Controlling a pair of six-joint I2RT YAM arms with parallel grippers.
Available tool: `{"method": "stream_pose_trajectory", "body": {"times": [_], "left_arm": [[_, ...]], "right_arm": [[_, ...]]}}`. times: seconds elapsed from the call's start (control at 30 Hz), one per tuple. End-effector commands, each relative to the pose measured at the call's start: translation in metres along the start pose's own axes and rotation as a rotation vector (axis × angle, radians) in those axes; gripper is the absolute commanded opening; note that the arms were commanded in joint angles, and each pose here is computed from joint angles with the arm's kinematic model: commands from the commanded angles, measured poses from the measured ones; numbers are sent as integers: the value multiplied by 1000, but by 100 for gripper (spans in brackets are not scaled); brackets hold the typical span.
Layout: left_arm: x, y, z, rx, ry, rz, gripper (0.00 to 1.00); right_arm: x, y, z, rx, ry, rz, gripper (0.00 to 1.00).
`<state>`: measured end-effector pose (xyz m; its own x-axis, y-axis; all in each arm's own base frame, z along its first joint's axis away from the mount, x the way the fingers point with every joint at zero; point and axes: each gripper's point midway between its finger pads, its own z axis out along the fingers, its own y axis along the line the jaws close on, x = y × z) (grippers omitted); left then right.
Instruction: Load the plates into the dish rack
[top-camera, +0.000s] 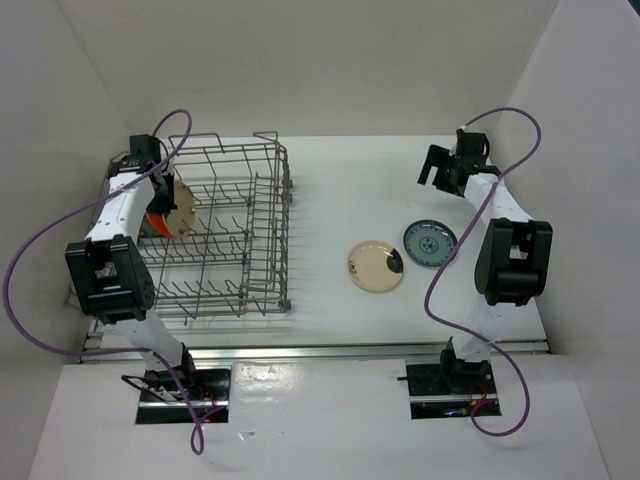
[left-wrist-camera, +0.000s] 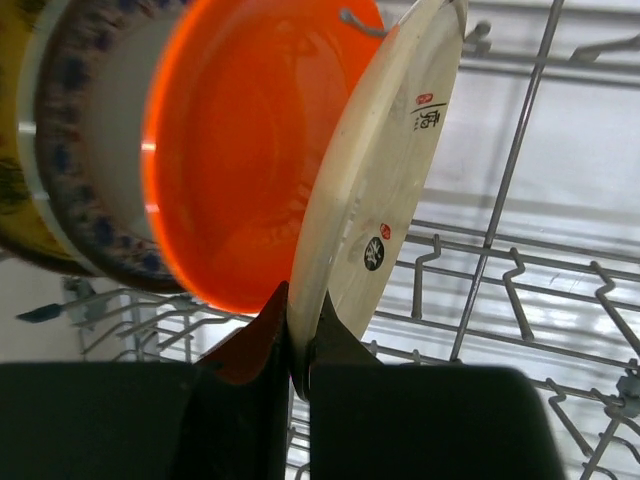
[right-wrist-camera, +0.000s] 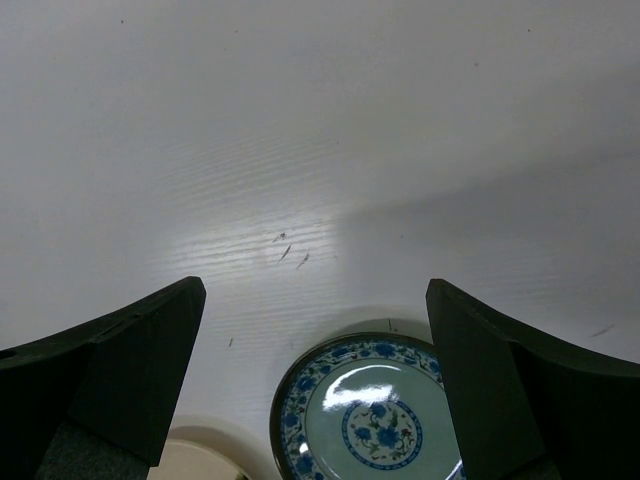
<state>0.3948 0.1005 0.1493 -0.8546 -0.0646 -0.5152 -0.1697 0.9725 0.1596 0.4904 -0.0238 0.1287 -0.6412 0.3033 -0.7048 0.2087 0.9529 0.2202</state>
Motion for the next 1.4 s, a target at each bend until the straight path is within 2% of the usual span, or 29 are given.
{"method": "stream_pose_trajectory", "body": {"times": [0.0,0.2,0.23,0.3,0.33,0.47,0.5,0.57,0.67,0.73,0.87,0.93,1.03,1.13,1.27,1.3,1.37], "left_arm": [[1,-22,-1,70,30,21,0],[0,-37,0,89,40,40,0],[1,-38,7,89,56,42,6],[1,-38,4,90,73,44,23],[1,-41,5,86,82,45,42],[-11,-45,-5,53,42,71,65],[-15,-42,-13,42,26,69,74],[-32,-40,-33,12,-37,66,81],[-50,-42,-59,-20,-97,82,87],[-79,-43,-94,-18,-209,62,88],[-110,-54,-150,16,-391,66,92],[-120,-52,-160,13,-470,66,98],[-129,-36,-171,-30,-521,40,100],[-141,-49,-182,116,-553,-1,100],[-154,-95,-207,395,-659,32,98],[-162,-116,-222,485,-728,72,98],[-169,-134,-231,564,-772,78,100]], "right_arm": [[-8,3,-15,8,-34,-15,100],[-6,-10,-16,82,-32,-13,100],[-6,-10,-16,82,-32,-13,100],[0,-11,-15,87,-15,-4,100],[-4,-14,-19,104,-29,-4,100],[1,-20,-24,136,-26,5,100],[4,-27,-23,157,-19,11,100],[2,-28,-29,165,-33,20,100],[6,-33,-34,173,-33,41,100],[18,-41,-36,188,-13,58,100],[29,-52,-52,204,-19,96,100],[30,-56,-67,216,-43,116,100],[35,-57,-83,216,-70,166,100],[41,-59,-87,210,-79,221,100],[75,-65,-88,241,-29,285,100],[79,-69,-90,249,-28,306,100],[92,-73,-95,247,-23,327,100]]}}
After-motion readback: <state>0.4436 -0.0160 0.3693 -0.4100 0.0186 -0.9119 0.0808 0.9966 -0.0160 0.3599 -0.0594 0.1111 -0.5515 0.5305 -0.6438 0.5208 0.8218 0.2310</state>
